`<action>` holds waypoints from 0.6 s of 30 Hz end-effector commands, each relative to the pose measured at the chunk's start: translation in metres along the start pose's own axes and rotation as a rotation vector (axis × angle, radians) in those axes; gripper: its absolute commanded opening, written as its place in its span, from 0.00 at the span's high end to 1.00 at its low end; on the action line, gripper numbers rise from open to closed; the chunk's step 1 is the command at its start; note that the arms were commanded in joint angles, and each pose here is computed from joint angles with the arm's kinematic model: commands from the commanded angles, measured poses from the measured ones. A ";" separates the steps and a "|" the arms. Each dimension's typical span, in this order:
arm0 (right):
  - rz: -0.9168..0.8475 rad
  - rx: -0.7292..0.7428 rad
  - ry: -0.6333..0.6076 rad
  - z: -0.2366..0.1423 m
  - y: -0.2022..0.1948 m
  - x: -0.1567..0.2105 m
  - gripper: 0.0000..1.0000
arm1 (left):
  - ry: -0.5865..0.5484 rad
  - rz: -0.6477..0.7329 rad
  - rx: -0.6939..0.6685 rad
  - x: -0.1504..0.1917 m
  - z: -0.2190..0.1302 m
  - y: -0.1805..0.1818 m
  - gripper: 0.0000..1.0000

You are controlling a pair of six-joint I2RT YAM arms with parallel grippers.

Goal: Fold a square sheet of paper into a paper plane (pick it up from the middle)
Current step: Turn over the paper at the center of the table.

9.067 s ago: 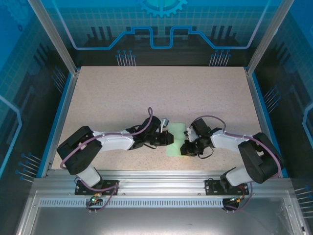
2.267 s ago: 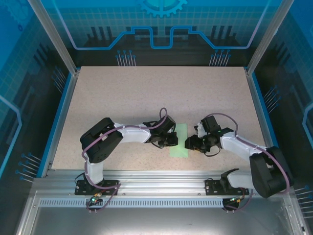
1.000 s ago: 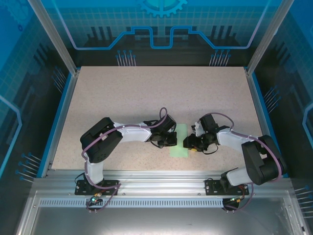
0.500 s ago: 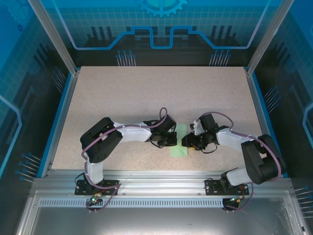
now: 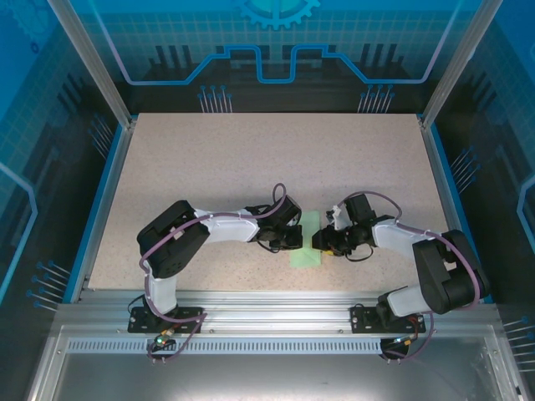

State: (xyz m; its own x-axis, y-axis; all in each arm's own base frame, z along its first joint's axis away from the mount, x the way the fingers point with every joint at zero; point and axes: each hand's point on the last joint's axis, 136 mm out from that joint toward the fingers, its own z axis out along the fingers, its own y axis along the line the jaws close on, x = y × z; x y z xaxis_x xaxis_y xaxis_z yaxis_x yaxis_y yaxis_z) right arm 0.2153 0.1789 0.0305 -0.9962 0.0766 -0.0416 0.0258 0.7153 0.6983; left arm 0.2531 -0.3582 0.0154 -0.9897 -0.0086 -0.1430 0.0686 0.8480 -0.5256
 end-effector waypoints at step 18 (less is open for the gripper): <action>0.009 -0.104 0.052 0.008 0.000 0.004 0.76 | 0.000 0.005 -0.037 0.002 -0.009 0.005 0.91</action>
State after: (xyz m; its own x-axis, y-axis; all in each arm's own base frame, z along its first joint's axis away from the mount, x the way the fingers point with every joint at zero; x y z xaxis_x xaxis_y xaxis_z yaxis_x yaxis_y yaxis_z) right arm 0.2119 0.1830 0.0240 -0.9985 0.0554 0.0012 0.0377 0.6633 0.7474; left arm 0.2527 -0.3569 0.0156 -0.9898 -0.0093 -0.1420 0.0668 0.8508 -0.5212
